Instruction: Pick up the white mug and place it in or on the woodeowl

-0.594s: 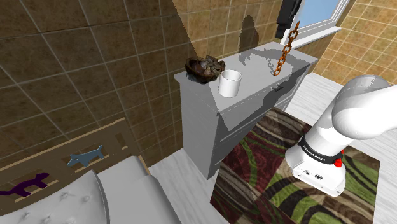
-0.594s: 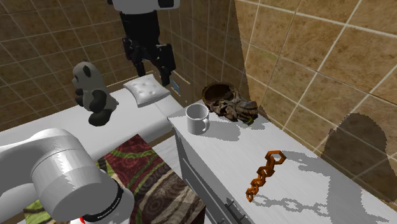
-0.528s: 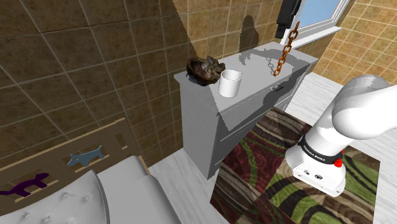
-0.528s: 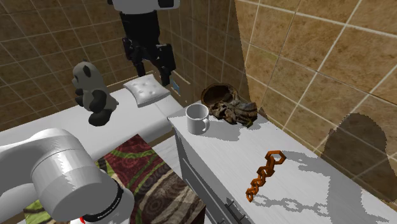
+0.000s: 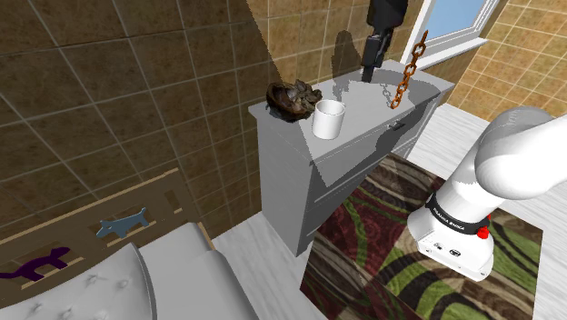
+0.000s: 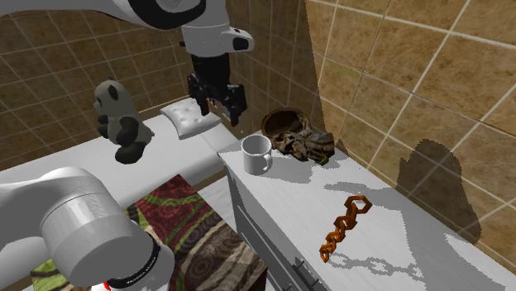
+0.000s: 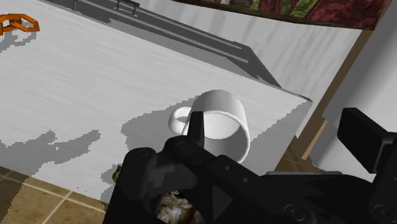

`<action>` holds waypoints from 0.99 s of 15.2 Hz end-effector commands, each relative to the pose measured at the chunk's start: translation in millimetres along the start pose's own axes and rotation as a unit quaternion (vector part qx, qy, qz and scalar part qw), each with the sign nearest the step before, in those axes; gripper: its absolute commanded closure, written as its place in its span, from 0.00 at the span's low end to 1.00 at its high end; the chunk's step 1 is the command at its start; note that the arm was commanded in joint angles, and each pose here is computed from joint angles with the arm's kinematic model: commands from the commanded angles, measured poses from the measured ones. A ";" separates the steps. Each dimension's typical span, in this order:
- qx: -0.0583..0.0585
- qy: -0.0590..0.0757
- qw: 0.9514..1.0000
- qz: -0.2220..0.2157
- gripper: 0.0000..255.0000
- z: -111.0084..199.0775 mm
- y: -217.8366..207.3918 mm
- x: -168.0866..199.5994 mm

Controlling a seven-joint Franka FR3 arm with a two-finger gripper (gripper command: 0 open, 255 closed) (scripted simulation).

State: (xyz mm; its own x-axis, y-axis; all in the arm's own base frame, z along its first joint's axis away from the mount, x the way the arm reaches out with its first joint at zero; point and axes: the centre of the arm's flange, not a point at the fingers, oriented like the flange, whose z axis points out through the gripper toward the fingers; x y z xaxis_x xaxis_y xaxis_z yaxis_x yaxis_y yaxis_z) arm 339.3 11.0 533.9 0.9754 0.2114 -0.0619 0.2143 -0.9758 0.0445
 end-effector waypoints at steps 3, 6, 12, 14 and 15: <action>0.004 0.001 1.000 -0.014 0.00 43.9 1.9 32.9; 0.006 0.001 1.000 -0.024 0.00 75.4 0.9 56.9; 0.012 0.001 0.999 -0.044 0.00 138.3 -2.9 104.8; 0.012 0.001 0.999 -0.045 0.00 147.4 -3.3 107.6; 0.012 0.001 0.999 -0.045 0.00 152.6 -3.4 107.6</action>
State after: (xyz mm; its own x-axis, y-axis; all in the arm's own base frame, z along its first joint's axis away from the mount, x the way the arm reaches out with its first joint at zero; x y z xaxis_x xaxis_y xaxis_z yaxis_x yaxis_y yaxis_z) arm 433.2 27.4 380.1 0.9526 0.2975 -0.0632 0.2990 -0.9541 0.0149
